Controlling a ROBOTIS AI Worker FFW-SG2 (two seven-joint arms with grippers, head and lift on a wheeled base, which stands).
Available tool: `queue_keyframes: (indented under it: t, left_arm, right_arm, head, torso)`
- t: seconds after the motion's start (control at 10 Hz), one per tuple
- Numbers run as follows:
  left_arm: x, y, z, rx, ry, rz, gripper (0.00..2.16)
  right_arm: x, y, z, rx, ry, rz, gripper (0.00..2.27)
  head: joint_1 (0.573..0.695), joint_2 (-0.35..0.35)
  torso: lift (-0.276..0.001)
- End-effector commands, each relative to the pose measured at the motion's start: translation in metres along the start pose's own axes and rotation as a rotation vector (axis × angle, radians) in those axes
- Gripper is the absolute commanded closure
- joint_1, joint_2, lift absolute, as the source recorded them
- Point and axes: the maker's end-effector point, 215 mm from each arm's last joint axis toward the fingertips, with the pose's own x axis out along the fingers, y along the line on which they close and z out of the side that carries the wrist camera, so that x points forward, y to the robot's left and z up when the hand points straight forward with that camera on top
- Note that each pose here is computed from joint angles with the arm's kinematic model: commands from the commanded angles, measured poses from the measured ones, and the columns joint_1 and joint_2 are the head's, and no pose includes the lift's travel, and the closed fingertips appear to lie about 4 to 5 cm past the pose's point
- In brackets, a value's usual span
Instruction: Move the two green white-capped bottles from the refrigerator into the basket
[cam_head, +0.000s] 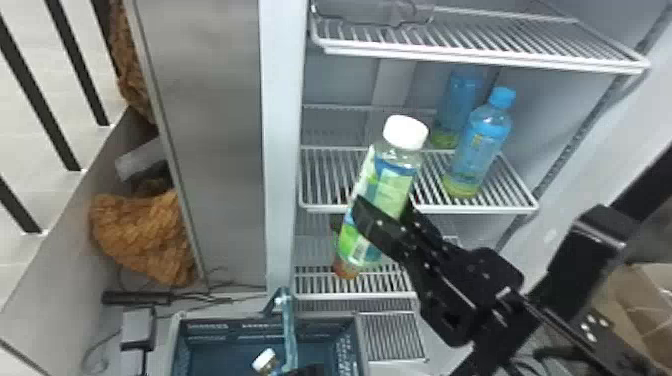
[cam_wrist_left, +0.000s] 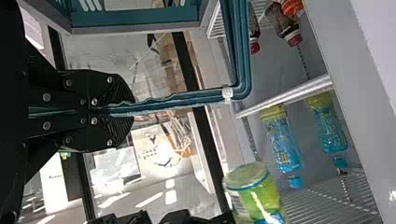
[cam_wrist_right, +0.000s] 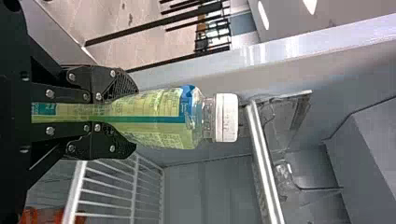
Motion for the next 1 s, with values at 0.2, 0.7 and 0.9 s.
queue_keyframes:
  t: [0.2,0.7,0.9]
  left_arm:
    - [-0.002,0.000,0.000,0.000,-0.001,0.000,1.19]
    - [-0.002,-0.001,0.000,0.002,0.000,0.000,1.19]
    - [-0.002,0.000,-0.001,0.000,0.002,0.001,1.19]
  right_arm:
    - [-0.030,-0.030,-0.026,0.017,0.092,-0.107,1.05]
    - [-0.051,-0.021,-0.062,0.057,0.222,-0.102,1.05]
    - [-0.058,-0.013,-0.077,0.071,0.279,-0.077,1.05]
  head:
    - [0.695,-0.184]
    - [0.695,-0.247]
    - [0.695,-0.238]
  torso:
    - [-0.004]
    - [-0.004]
    - [-0.004]
